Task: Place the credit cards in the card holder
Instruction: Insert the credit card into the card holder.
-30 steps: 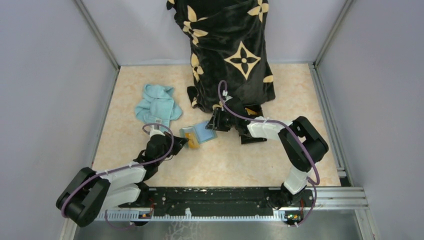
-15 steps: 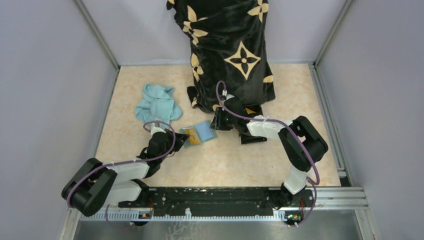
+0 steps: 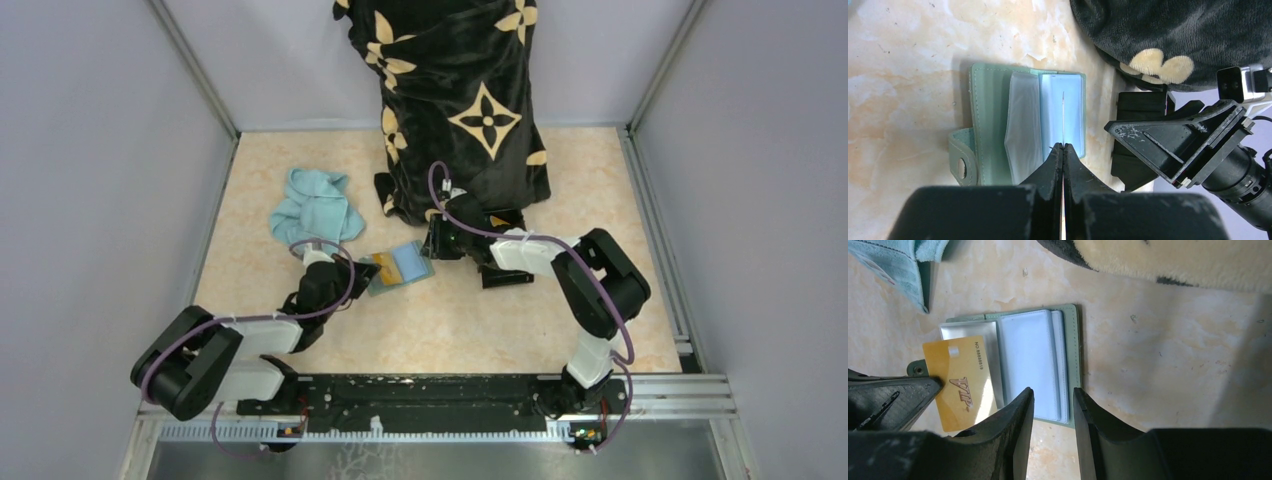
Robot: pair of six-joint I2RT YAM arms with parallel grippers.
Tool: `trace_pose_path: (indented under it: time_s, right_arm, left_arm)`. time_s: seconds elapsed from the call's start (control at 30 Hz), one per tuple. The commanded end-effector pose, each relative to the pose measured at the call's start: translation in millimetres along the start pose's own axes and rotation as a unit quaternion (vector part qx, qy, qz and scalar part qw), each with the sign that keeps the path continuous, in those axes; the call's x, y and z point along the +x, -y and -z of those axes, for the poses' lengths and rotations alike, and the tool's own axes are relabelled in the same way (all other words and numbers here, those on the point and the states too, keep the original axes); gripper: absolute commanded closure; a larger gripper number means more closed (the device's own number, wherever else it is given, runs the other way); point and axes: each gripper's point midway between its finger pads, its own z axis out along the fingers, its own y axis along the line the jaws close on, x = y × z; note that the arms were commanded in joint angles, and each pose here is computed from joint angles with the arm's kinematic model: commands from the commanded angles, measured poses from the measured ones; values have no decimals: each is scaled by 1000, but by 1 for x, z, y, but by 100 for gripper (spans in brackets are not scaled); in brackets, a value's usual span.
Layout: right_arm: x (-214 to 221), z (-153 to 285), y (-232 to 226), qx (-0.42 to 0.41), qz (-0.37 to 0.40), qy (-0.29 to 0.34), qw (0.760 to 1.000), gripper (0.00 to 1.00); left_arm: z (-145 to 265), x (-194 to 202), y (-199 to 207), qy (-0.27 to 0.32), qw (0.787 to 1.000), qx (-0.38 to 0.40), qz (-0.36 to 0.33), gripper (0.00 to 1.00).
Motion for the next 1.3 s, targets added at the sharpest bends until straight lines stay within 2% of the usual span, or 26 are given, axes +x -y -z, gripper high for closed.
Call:
trace_pose_path:
  time_s: [0.0,1.27]
  right_arm:
    - [-24,-3,-16,-16,18,31,999,65]
    - [-19,-17,-1,16,33,13,999,67]
  left_arm:
    - [-6,-11,19,23,999,31,-12,100]
    - [-16,-6,3,22,1000,10,-16,100]
